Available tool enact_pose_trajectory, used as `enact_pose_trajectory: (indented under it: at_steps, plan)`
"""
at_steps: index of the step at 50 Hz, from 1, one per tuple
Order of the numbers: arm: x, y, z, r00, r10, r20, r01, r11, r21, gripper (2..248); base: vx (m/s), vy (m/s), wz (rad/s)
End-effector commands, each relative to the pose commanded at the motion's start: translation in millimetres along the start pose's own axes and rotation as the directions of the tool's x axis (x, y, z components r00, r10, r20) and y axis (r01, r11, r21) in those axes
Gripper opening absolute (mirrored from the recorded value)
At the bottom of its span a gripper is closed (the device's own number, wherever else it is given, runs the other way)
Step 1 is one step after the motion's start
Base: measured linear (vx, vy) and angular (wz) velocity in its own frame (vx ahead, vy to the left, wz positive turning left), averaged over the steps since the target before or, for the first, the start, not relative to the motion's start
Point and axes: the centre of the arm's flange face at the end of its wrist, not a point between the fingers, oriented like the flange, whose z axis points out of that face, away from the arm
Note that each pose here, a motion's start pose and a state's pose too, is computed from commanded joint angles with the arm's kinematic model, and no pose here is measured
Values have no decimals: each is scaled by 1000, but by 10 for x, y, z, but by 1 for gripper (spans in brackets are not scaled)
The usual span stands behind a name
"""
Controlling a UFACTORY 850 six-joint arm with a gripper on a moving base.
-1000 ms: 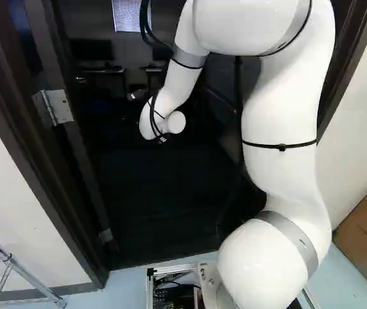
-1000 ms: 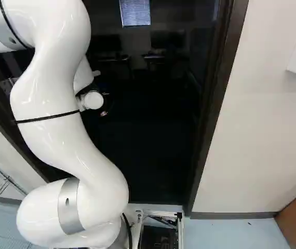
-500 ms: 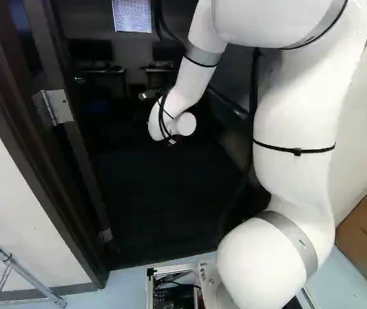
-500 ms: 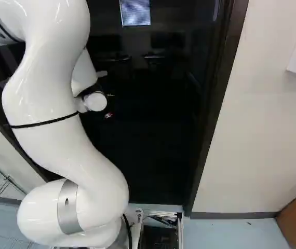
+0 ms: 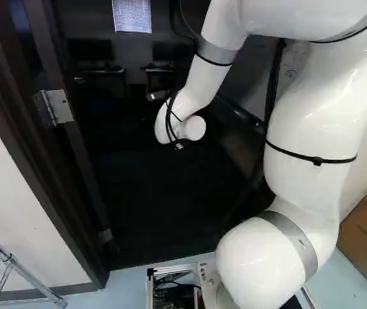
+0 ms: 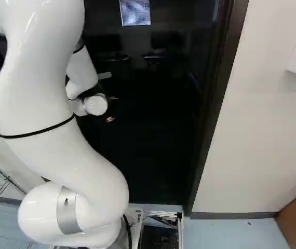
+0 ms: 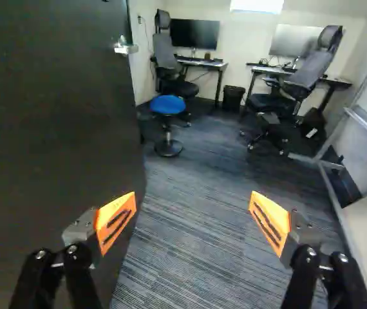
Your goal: Open the door and move inside
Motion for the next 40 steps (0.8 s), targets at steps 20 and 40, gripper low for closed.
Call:
enact_pose_trajectory:
  at_steps: [20,40]
  plan:
    - [-113,78,-400,999,34,7,-34,998,-51,247,0,0,0]
    - [-241,123,-801,999,44,9,-43,996,-77,247,0,0,0]
